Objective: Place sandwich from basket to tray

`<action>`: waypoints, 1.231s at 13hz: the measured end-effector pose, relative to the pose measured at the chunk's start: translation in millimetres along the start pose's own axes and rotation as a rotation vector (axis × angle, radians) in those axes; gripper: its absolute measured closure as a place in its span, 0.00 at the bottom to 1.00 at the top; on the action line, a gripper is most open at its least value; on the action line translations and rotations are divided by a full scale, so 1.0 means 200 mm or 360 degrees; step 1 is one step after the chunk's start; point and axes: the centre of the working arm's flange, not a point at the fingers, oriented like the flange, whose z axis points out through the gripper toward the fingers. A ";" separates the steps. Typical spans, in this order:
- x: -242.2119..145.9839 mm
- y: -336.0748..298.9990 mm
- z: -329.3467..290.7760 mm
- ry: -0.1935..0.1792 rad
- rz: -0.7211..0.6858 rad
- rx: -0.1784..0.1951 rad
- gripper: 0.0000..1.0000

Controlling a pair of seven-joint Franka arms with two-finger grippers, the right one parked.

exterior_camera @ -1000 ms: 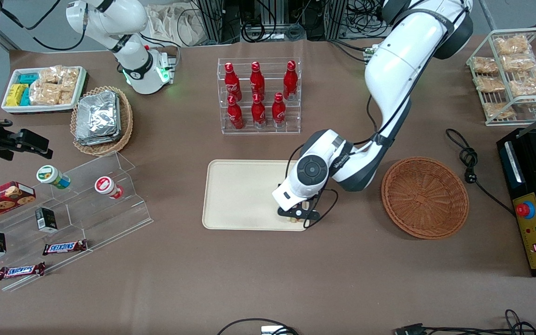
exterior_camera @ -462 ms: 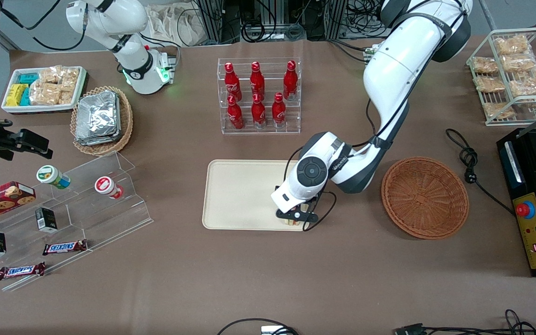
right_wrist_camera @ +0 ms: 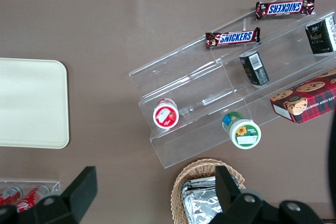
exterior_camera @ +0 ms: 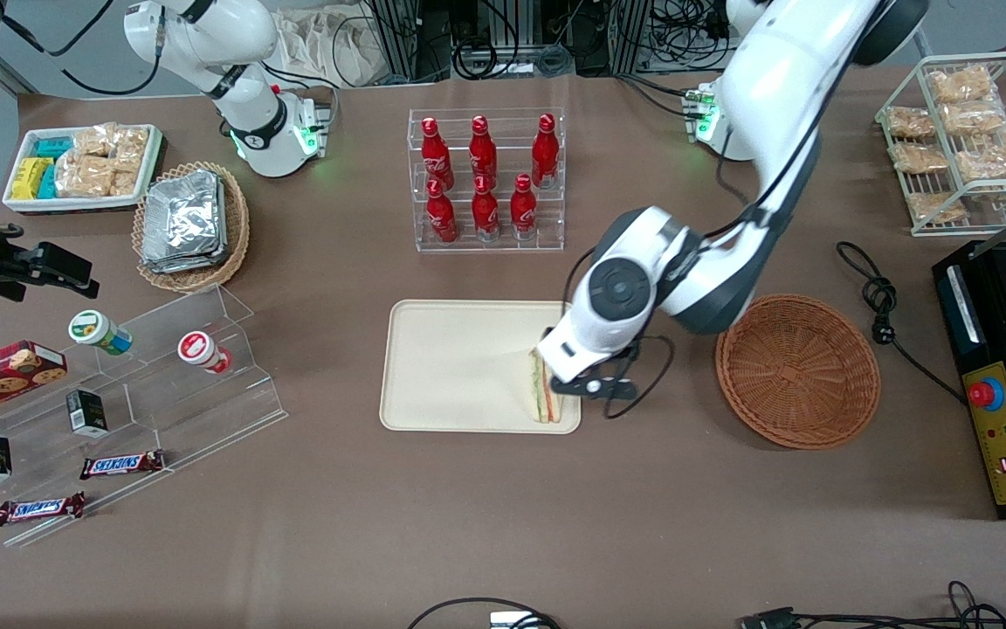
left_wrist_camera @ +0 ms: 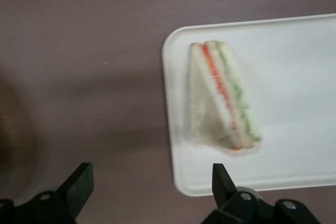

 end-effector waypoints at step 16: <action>-0.46 -1.84 -0.88 -0.0200 -0.0493 -0.0068 0.00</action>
